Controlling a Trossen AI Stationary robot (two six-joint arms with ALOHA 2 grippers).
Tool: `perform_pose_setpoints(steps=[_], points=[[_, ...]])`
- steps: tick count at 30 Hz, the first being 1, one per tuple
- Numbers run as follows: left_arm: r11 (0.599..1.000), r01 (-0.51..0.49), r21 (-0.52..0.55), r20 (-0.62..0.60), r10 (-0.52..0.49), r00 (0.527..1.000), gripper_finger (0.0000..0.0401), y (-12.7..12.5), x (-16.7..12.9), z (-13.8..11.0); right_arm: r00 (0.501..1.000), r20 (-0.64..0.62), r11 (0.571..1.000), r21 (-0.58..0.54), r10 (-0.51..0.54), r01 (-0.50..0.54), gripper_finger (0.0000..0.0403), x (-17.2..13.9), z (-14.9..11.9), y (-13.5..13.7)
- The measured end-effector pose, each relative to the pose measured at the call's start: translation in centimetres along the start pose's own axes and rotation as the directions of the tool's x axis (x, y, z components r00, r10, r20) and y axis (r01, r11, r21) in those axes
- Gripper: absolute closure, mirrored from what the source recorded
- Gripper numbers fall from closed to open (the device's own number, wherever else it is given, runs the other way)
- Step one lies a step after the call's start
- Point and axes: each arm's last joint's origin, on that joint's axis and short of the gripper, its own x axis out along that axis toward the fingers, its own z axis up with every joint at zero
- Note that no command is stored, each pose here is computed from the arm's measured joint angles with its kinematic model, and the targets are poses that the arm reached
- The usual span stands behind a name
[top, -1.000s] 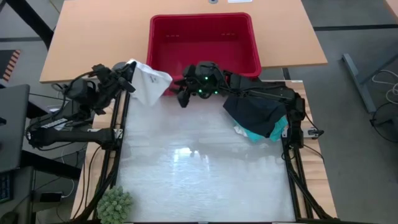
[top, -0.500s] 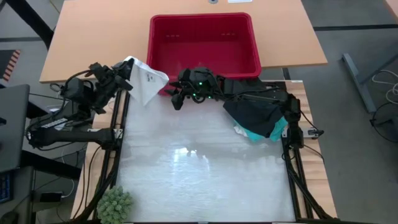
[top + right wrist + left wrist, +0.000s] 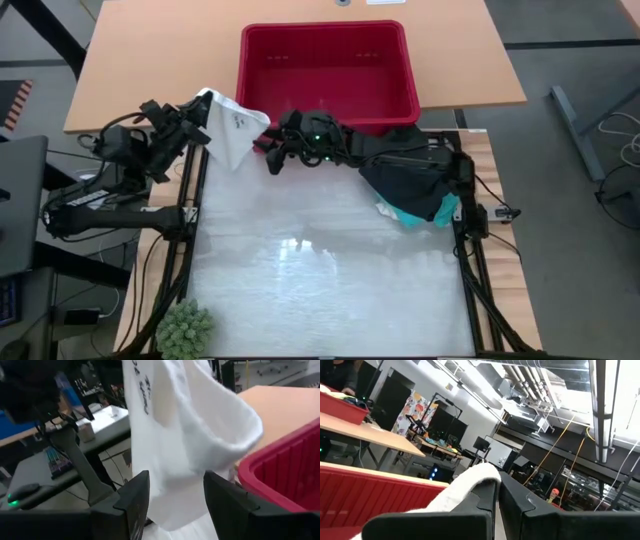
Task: Fold Laundry from Bin
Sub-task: Fold the white underwear
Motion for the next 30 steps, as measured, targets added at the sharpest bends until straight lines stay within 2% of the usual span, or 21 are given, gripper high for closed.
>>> perform_pose_setpoints(steps=[12, 15, 18, 19, 20, 24, 26, 30], points=[[1.000, 0.007, -0.015, 0.017, -0.007, 1.000, 0.0401, -0.1, 0.2, 0.1, 0.988, 0.154, 0.999, 0.046, 0.001, -0.008, 0.0195, 0.0, 2.0, -1.2], [1.000, 0.007, -0.015, 0.017, -0.007, 1.000, 0.0401, -0.2, 0.2, 0.0, 0.990, 0.138, 0.996, 0.093, -0.019, 0.006, 0.0230, 0.1, 2.0, -1.9], [1.000, 0.007, -0.014, 0.017, -0.007, 1.000, 0.0401, -0.2, 0.3, -0.1, 0.991, 0.134, 0.995, 0.094, -0.022, 0.010, 0.0318, 0.1, 2.0, -2.0], [1.000, 0.007, -0.013, 0.016, -0.007, 1.000, 0.0401, -0.2, 0.3, -0.1, 0.990, 0.136, 0.997, 0.077, -0.021, 0.011, 0.0355, 0.1, 2.0, -2.0], [1.000, 0.007, -0.013, 0.016, -0.007, 1.000, 0.0401, -0.2, 0.3, -0.1, 0.990, 0.141, 0.999, 0.051, -0.024, 0.017, 0.0376, 0.1, 2.0, -1.9], [0.999, 0.035, -0.005, -0.002, -0.035, 0.999, 0.0401, -0.3, 0.3, -0.2, 0.981, 0.167, 0.995, 0.042, -0.097, 0.092, 0.0382, 0.0, 2.0, -1.7], [0.998, 0.057, 0.039, -0.029, -0.056, 0.998, 0.0400, -0.3, 0.3, -0.4, 0.979, 0.172, 0.994, 0.044, -0.107, 0.101, 0.0382, -0.1, 2.0, -1.6], [0.975, 0.165, 0.151, -0.177, -0.137, 0.975, 0.0374, -0.1, -0.2, -1.4, 0.973, 0.180, 0.990, 0.046, -0.142, 0.136, 0.0382, -0.2, 2.1, -1.8]])
